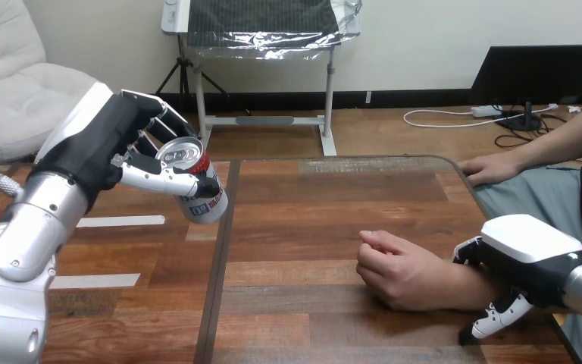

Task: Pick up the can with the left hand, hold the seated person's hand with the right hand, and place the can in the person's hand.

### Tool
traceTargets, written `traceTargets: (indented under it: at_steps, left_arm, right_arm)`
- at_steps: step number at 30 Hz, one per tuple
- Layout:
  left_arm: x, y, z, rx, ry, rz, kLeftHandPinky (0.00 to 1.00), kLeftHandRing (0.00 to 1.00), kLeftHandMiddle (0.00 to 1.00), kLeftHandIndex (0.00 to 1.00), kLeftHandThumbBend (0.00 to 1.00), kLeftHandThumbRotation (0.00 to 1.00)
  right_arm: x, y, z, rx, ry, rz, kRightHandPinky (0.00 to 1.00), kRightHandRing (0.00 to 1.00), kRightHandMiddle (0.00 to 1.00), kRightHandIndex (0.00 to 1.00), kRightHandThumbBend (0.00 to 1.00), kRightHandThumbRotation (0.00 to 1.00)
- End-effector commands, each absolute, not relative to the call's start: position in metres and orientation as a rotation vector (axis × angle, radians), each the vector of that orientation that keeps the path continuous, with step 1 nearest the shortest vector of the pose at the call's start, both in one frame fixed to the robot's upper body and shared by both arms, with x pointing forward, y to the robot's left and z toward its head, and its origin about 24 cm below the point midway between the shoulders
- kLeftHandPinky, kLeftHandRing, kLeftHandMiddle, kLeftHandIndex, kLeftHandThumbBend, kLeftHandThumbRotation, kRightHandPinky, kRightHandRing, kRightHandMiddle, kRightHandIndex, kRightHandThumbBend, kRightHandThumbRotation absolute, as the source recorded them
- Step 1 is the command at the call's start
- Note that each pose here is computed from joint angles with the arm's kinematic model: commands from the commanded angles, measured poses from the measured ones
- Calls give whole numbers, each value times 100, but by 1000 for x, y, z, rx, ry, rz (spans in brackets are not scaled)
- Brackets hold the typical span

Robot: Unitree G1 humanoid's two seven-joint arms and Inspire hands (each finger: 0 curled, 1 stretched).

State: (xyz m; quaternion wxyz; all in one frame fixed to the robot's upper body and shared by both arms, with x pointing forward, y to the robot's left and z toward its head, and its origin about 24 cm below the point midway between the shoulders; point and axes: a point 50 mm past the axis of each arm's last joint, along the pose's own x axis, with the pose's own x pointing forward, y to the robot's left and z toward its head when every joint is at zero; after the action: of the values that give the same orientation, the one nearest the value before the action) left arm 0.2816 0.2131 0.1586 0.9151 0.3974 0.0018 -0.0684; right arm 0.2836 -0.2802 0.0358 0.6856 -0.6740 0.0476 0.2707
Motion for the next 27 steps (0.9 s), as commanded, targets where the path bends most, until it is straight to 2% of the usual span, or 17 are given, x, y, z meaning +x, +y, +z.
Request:
traceTargets:
  at_steps: [1,8,17,27]
  left_arm:
    - [283,212,182,836,-92,-115,32,38,42,45,62,0]
    - [283,212,182,839,-87,-115,32,39,42,45,62,0]
    - [283,212,181,836,-93,-120,32,38,41,44,62,0]
    - [283,211,180,832,-84,-122,31,37,41,44,62,0]
  right_arm:
    - [271,-269,5,-1483,192,702,32,44,52,54,87,32]
    - [271,-267,4,-1454,177,682,20,29,39,47,84,28]
    - [271,-266,3,-1432,143,656,10,17,27,38,82,25]
    - [272,-265,5,-1418,131,643,9,16,26,34,79,27]
